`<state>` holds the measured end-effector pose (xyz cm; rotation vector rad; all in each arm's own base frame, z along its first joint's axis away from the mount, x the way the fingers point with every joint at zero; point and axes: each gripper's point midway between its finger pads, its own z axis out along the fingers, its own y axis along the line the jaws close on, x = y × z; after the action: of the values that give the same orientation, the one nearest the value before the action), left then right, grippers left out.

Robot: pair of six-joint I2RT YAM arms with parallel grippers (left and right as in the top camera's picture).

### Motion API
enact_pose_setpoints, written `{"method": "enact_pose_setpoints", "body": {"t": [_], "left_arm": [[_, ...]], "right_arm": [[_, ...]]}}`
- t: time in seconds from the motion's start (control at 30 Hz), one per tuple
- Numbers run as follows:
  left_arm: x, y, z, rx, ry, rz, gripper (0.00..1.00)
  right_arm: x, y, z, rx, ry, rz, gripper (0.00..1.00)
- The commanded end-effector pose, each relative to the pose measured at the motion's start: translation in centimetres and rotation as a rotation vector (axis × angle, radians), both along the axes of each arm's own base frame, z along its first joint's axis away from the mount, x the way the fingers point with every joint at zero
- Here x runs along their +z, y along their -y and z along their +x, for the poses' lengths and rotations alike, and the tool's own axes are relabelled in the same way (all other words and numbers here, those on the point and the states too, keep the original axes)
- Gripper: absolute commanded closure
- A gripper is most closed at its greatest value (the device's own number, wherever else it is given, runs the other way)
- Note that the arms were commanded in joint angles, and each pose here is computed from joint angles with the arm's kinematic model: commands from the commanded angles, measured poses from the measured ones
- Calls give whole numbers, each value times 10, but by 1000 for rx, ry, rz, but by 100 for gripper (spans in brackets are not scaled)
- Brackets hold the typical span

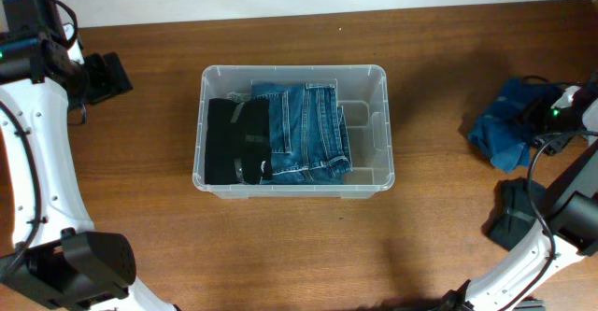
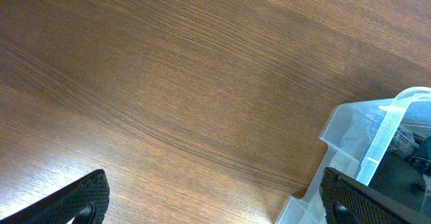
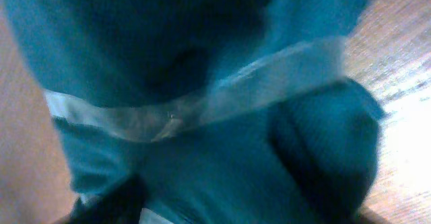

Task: Pack container
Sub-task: 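Lower the right gripper onto the teal taped bundle and grasp it, then carry the teal bundle with the right gripper into the box's right side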

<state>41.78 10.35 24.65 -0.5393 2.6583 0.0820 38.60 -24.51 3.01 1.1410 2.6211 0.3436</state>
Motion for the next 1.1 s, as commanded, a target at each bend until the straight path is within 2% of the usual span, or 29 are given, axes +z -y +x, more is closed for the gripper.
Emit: {"method": "enact_pose_setpoints", "body": {"t": [0.0, 0.07, 0.17, 0.3, 0.4, 0.57, 0.73, 0.9, 1.07], "left_arm": [[6, 1, 0, 3, 18, -5, 1], [6, 1, 0, 3, 18, -5, 1], [6, 1, 0, 3, 18, -5, 1], [6, 1, 0, 3, 18, -5, 1], [6, 1, 0, 3, 18, -5, 0], [6, 0, 0, 3, 18, -5, 1], [6, 0, 0, 3, 18, -5, 1], [6, 0, 0, 3, 18, -5, 1], [6, 0, 0, 3, 18, -5, 1]], "right_arm": [[-25, -2, -13, 6, -78, 13, 62], [-24, -4, -15, 7, -86, 22, 69], [6, -17, 1, 31, 20, 80, 74], [62, -25, 15, 94, 110, 21, 79], [126, -44, 20, 141, 206, -50, 80], [227, -131, 3, 315, 370, -99, 80], [288, -239, -22, 564, 506, -121, 78], [289, -317, -23, 713, 522, -68, 79], [248, -373, -9, 798, 422, -16, 79]]}}
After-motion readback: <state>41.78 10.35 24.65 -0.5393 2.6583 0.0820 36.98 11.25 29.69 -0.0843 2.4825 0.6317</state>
